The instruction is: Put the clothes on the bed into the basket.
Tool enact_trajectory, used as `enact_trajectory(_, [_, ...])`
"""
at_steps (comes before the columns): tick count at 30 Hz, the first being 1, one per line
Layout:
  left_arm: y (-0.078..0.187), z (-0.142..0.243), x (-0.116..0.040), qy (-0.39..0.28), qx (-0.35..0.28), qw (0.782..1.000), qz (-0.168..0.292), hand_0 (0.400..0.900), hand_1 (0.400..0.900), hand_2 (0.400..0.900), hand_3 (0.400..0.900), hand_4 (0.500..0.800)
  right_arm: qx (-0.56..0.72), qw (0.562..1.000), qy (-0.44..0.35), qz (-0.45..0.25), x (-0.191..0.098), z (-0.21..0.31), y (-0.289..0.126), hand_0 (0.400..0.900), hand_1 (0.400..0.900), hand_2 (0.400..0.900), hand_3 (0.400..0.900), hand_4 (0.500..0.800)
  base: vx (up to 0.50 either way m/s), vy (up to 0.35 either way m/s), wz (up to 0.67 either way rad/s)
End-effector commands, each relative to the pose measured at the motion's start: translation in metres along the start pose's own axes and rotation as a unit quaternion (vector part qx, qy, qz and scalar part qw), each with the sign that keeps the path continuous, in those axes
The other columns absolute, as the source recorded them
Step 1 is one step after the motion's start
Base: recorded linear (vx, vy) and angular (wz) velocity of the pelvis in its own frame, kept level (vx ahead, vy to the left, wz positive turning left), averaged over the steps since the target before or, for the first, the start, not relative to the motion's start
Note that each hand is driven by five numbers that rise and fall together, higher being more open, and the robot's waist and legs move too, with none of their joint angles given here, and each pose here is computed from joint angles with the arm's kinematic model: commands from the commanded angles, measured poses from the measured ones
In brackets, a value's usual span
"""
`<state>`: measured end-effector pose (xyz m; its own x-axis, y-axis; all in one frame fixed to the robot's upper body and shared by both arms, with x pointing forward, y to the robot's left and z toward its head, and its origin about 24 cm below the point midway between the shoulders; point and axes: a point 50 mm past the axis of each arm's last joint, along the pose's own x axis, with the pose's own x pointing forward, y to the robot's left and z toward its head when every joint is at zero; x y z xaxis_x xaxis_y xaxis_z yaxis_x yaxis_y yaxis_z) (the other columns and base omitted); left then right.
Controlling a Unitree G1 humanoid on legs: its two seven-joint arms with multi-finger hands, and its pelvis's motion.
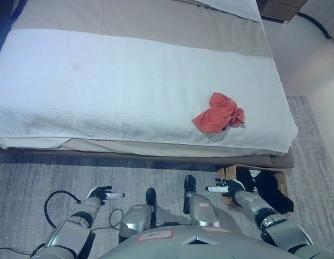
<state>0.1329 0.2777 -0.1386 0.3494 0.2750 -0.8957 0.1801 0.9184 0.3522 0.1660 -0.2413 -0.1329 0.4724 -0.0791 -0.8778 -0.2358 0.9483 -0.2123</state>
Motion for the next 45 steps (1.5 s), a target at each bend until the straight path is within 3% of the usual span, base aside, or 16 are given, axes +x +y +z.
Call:
enact_trajectory(1, [0.012, 0.008, 0.0, -0.017, -0.026, 0.999, 0.018, 0.9, 0.9, 0.9, 0.9, 0.8, -0.024, 0.987, -0.096, -0.125, -0.018, 0.061, -0.082, 0.9, 0.9, 0.9, 0.9, 0.8, 0.163, -0.183, 0.03])
enact_trajectory(9, [-0.012, 0.002, 0.0, -0.012, -0.007, 1.0, -0.019, 0.9, 0.9, 0.9, 0.9, 0.8, -0.079, 0.968, -0.14, -0.193, -0.043, 0.1, -0.131, 0.9, 0.9, 0.9, 0.9, 0.8, 0.141, -0.182, 0.12])
enact_trajectory(13, [-0.023, -0.004, 0.0, -0.006, 0.001, 0.999, -0.036, 0.9, 0.9, 0.9, 0.9, 0.8, -0.116, 0.946, -0.187, -0.236, -0.065, 0.147, -0.155, 0.9, 0.9, 0.9, 0.9, 0.8, 0.09, -0.11, -0.02])
enact_trajectory(28, [-0.04, 0.005, -0.001, -0.025, 0.005, 0.998, -0.049, 0.9, 0.9, 0.9, 0.9, 0.8, -0.146, 0.892, -0.289, -0.316, -0.126, 0.274, -0.169, 0.9, 0.9, 0.9, 0.9, 0.8, -0.005, -0.035, 0.04])
enact_trajectory(39, [-0.04, 0.011, -0.001, -0.045, 0.002, 0.998, -0.046, 0.9, 0.9, 0.9, 0.9, 0.8, -0.134, 0.872, -0.309, -0.356, -0.154, 0.305, -0.177, 0.9, 0.9, 0.9, 0.9, 0.8, -0.049, -0.004, 0.1])
enact_trajectory(45, [-0.049, 0.012, -0.004, -0.064, 0.017, 0.995, -0.067, 0.9, 0.9, 0.9, 0.9, 0.8, -0.114, 0.861, -0.312, -0.386, -0.171, 0.307, -0.193, 0.9, 0.9, 0.9, 0.9, 0.8, -0.02, -0.008, 0.17])
